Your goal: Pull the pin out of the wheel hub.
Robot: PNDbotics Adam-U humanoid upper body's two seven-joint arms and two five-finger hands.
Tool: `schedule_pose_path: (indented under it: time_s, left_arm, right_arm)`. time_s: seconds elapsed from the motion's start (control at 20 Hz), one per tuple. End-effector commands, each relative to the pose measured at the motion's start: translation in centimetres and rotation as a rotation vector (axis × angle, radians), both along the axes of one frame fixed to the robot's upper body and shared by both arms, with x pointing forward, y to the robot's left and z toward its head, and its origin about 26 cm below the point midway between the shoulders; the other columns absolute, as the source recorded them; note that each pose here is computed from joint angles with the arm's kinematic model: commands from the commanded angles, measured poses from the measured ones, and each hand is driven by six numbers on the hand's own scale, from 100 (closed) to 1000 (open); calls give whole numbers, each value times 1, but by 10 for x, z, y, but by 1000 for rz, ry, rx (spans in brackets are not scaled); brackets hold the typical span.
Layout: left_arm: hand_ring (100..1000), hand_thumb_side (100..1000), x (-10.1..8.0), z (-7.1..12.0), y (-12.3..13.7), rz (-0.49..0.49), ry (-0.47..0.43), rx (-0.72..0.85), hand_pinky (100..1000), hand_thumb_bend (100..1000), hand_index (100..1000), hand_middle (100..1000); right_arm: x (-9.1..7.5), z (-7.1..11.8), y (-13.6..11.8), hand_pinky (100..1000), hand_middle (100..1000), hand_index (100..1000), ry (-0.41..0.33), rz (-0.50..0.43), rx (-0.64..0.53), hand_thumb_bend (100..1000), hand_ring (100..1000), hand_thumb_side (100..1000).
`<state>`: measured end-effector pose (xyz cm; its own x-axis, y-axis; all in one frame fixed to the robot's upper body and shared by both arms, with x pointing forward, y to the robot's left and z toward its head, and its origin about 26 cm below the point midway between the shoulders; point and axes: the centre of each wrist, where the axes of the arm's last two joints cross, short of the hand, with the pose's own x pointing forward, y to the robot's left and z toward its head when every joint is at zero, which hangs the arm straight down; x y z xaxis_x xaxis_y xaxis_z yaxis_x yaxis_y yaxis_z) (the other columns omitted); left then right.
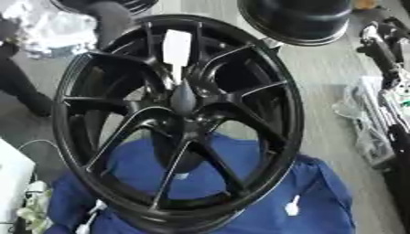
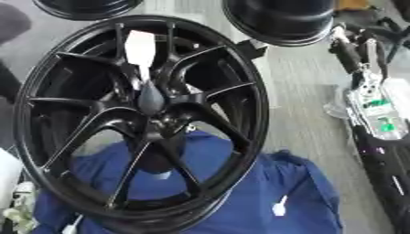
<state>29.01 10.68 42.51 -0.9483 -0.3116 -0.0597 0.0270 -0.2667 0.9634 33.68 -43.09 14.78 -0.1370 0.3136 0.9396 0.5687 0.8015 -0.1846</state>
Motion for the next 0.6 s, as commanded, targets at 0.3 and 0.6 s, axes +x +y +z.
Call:
schedule_pose_path:
  time_s: [0.3,0.6]
  left_arm:
    - [848,689,29,-3,-30,-6,-36,49,897,100,833,787]
    - [864,750,57,-22,-42,65,-94,146,915,218,858,805]
  right_arm:
    - [2,15,-4,811,551,806,-18,8,-37,100,603,541]
    - [2,15,-4,811,551,806,-17,9,-35,100,603,545]
